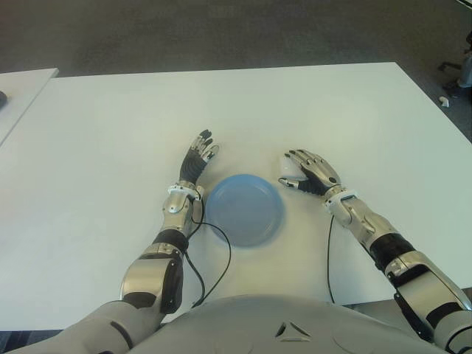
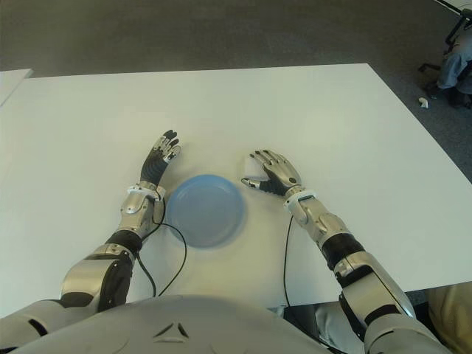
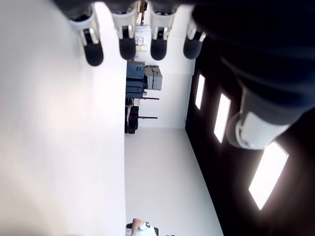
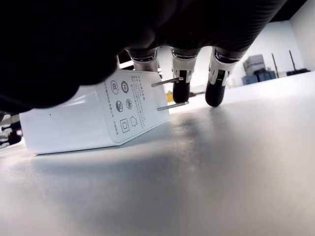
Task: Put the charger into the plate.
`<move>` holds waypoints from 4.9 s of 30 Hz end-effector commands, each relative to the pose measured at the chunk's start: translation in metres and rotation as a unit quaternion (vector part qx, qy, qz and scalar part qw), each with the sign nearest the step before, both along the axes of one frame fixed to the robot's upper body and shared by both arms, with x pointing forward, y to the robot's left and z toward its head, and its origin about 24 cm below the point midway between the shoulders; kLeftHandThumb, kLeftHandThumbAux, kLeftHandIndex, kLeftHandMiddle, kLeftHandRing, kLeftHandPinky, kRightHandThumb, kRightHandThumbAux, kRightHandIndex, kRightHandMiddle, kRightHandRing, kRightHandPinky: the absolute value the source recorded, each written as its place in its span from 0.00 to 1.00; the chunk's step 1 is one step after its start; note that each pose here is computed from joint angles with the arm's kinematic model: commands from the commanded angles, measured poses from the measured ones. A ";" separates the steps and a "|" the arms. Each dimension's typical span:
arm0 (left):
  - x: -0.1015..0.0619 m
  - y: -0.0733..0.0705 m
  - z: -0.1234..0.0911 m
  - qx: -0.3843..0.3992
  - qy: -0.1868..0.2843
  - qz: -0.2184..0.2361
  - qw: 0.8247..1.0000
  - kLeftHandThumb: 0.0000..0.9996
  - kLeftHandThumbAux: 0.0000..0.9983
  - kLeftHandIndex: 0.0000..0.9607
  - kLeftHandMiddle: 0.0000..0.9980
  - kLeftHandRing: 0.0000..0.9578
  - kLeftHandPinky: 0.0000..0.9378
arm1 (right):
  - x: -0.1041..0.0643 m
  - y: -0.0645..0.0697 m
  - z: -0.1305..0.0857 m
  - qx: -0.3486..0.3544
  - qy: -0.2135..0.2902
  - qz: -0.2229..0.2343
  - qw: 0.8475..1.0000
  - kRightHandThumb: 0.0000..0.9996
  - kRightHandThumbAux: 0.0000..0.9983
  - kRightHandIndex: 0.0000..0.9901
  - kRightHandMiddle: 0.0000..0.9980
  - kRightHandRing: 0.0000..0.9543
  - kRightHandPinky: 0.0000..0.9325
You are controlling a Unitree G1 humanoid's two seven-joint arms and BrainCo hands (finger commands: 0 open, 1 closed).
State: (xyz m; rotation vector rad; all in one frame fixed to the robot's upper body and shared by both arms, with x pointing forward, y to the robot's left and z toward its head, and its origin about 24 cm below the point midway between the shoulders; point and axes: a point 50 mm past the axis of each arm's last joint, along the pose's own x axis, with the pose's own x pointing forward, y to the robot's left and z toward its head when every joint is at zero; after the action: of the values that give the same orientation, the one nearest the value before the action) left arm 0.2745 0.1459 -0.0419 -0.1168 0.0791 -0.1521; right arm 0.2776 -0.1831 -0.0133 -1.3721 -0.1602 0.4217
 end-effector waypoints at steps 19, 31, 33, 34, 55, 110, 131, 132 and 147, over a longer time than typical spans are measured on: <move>-0.067 0.000 -0.066 -0.025 0.192 0.017 0.981 0.02 0.57 0.09 0.06 0.07 0.15 | -0.004 -0.001 -0.039 -0.039 0.071 -0.008 0.997 0.33 0.10 0.00 0.00 0.00 0.00; -0.068 0.001 -0.065 -0.023 0.188 0.019 0.982 0.02 0.57 0.12 0.09 0.10 0.17 | -0.005 -0.002 -0.045 -0.047 0.075 -0.016 0.996 0.31 0.11 0.00 0.00 0.00 0.00; -0.068 0.002 -0.065 -0.024 0.186 0.018 0.982 0.01 0.56 0.13 0.09 0.10 0.16 | -0.006 -0.002 -0.046 -0.051 0.076 -0.017 0.996 0.32 0.11 0.00 0.00 0.00 0.00; -0.068 0.002 -0.064 -0.024 0.183 0.018 0.983 0.01 0.56 0.13 0.09 0.10 0.16 | -0.007 -0.004 -0.047 -0.055 0.078 -0.017 0.995 0.32 0.11 0.00 0.00 0.00 0.00; -0.065 0.003 -0.059 -0.017 0.163 0.016 0.986 0.00 0.53 0.13 0.10 0.10 0.16 | -0.017 -0.027 -0.059 -0.136 0.111 -0.024 0.984 0.32 0.11 0.00 0.00 0.00 0.00; -0.068 0.004 -0.051 -0.042 0.115 0.036 0.992 0.01 0.49 0.15 0.13 0.13 0.18 | -0.043 -0.043 -0.078 -0.249 0.213 0.055 0.943 0.35 0.10 0.00 0.00 0.00 0.00; -0.070 0.001 -0.053 -0.049 0.121 0.046 0.990 0.00 0.52 0.16 0.13 0.13 0.18 | -0.039 -0.045 -0.073 -0.248 0.209 0.068 0.944 0.46 0.21 0.13 0.27 0.31 0.33; -0.070 0.000 -0.053 -0.050 0.120 0.045 0.991 0.00 0.52 0.15 0.13 0.13 0.18 | -0.039 -0.046 -0.073 -0.250 0.201 0.062 0.945 0.51 0.28 0.20 0.38 0.43 0.45; -0.069 0.000 -0.053 -0.052 0.122 0.045 0.990 0.01 0.50 0.16 0.15 0.15 0.19 | -0.032 -0.044 -0.068 -0.222 0.128 0.003 0.967 0.74 0.71 0.44 0.82 0.86 0.92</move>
State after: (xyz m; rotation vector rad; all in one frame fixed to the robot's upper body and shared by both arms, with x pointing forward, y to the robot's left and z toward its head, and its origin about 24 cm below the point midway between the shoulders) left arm 0.2591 0.1496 -0.0408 -0.1564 0.0145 -0.1161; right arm 0.3153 -0.2032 -0.0137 -1.6859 -0.1739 0.4012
